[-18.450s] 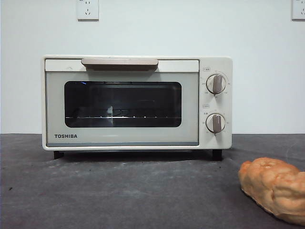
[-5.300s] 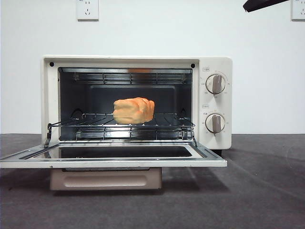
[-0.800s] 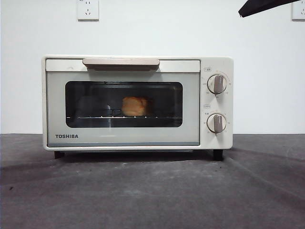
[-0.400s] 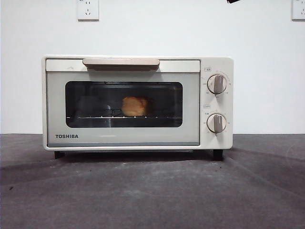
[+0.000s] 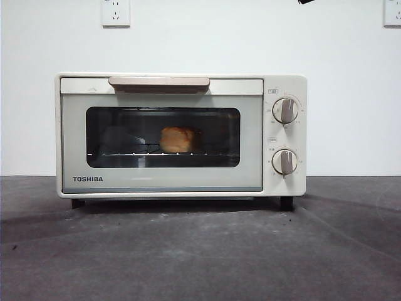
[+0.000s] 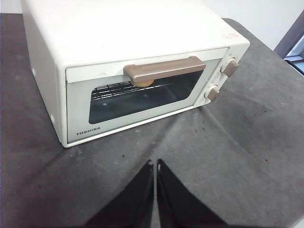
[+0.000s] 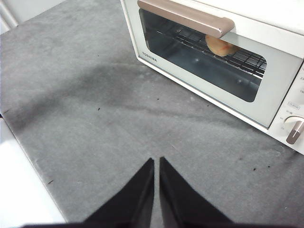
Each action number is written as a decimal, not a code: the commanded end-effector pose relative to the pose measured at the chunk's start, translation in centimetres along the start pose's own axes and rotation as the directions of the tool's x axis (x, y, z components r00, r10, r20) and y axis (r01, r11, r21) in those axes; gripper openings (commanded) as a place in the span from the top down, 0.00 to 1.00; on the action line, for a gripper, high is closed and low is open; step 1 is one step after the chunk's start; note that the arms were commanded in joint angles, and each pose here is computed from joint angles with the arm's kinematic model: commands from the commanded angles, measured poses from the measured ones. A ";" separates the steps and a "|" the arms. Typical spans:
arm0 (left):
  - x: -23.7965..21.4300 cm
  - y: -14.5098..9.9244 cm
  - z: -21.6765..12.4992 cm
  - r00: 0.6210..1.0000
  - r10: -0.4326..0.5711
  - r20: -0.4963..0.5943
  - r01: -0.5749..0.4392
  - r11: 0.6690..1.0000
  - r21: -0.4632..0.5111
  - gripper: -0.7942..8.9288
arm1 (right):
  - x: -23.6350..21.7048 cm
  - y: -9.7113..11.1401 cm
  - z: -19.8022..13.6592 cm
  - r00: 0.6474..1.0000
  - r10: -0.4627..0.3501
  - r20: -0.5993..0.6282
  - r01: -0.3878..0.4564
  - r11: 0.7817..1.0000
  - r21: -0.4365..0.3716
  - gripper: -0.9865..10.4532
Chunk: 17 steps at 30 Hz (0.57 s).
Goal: The left arm flap open the oven, the right arm pick bread and place it into oven, the left arm flap close the oven
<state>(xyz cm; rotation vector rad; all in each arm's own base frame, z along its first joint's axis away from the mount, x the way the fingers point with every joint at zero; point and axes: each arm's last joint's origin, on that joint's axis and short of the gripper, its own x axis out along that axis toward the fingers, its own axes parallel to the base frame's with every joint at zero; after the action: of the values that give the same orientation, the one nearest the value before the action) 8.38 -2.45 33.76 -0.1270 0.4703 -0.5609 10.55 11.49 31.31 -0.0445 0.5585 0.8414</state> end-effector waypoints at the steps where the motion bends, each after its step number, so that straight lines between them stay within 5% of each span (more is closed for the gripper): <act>1: -0.3 -0.2 0.5 1.000 -0.002 0.027 0.002 1.000 0.031 0.90 | 0.0 0.2 0.3 1.000 0.006 0.010 -0.006 1.000 -0.004 0.90; 12: -0.4 -0.2 0.5 1.000 -0.003 0.030 0.001 0.999 0.039 0.90 | 0.0 0.2 0.3 1.000 0.006 0.010 -0.006 1.000 -0.004 0.90; 17: -1.4 -0.5 0.9 0.983 0.006 0.182 -0.053 0.966 0.254 0.90 | 0.0 0.2 0.3 1.000 0.006 0.010 -0.006 1.000 -0.004 0.90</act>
<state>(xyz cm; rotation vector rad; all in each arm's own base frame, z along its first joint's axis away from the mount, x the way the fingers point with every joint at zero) 7.59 -2.21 34.63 -0.0159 0.3156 -0.5693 10.55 11.48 31.31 -0.0447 0.5583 0.8403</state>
